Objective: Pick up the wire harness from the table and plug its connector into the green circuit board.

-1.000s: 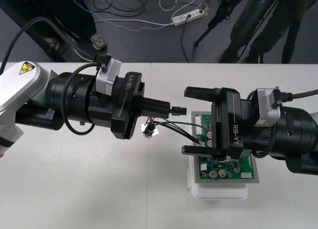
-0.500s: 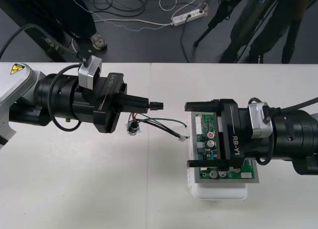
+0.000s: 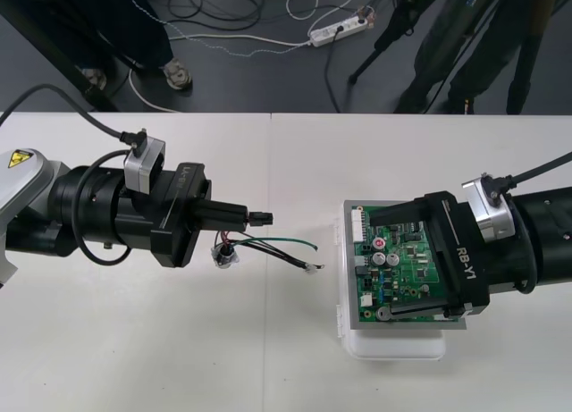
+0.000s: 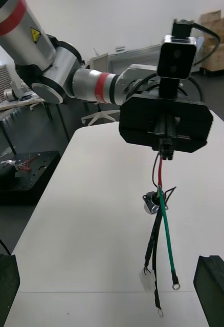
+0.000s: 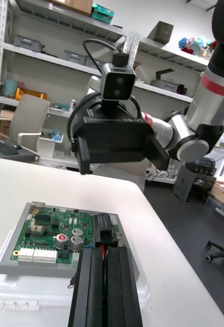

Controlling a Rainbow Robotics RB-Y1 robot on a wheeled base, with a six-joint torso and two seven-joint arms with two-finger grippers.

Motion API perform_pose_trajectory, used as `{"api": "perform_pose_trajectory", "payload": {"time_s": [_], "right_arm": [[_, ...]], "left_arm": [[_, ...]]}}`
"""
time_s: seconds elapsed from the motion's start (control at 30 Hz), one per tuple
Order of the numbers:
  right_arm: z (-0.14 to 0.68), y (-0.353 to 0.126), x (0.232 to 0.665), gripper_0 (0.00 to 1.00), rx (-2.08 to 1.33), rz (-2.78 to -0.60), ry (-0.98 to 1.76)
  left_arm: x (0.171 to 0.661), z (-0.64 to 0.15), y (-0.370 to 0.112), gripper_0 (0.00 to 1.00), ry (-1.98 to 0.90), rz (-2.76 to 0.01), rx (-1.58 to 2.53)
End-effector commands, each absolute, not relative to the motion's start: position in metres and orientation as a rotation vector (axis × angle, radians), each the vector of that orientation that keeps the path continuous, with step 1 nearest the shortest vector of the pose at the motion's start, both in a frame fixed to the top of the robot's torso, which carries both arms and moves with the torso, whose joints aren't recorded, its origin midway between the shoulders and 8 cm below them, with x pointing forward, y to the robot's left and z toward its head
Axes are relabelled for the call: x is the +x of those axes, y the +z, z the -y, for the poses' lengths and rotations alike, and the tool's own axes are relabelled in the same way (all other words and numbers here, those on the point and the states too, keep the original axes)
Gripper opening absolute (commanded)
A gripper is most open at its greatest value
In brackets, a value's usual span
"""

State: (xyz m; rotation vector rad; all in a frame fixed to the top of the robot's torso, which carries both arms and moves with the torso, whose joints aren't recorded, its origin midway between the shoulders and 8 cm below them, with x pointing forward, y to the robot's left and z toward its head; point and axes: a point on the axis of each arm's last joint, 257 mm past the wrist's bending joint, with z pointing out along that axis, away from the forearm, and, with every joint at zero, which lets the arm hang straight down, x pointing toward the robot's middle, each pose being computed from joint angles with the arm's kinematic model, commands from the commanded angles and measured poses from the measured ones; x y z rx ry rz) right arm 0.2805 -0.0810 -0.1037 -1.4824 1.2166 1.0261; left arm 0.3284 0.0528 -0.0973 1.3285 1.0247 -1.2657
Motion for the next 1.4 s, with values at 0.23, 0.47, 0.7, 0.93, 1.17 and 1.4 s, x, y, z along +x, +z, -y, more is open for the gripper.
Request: {"api": "perform_pose_trajectory", "payload": {"time_s": [0.23,0.47,0.7,0.93,1.17,1.4], "right_arm": [[0.116,-0.098,0.308,1.0,-1.493,-1.367,0.861],[0.139,-0.11,0.322,1.0,-1.528,-1.449,0.744],[0.169,-0.113,0.341,1.0,-1.55,-1.531,0.597],[0.208,-0.122,0.368,1.0,-1.561,-1.644,0.394],[0.236,-0.131,0.379,1.0,-1.596,-1.718,0.252],[0.261,-0.149,0.391,1.0,-1.634,-1.789,0.115]], "left_arm": [[0.323,-0.061,-0.123,0.0,-1.178,-0.92,1.393],[0.333,-0.061,-0.147,0.0,-1.122,-0.92,1.418],[0.34,-0.059,-0.17,0.0,-1.095,-0.939,1.444],[0.341,-0.056,-0.183,0.0,-1.078,-0.942,1.467],[0.342,-0.054,-0.2,0.0,-1.088,-0.917,1.456],[0.348,-0.052,-0.214,0.0,-1.072,-0.909,1.467]]}}
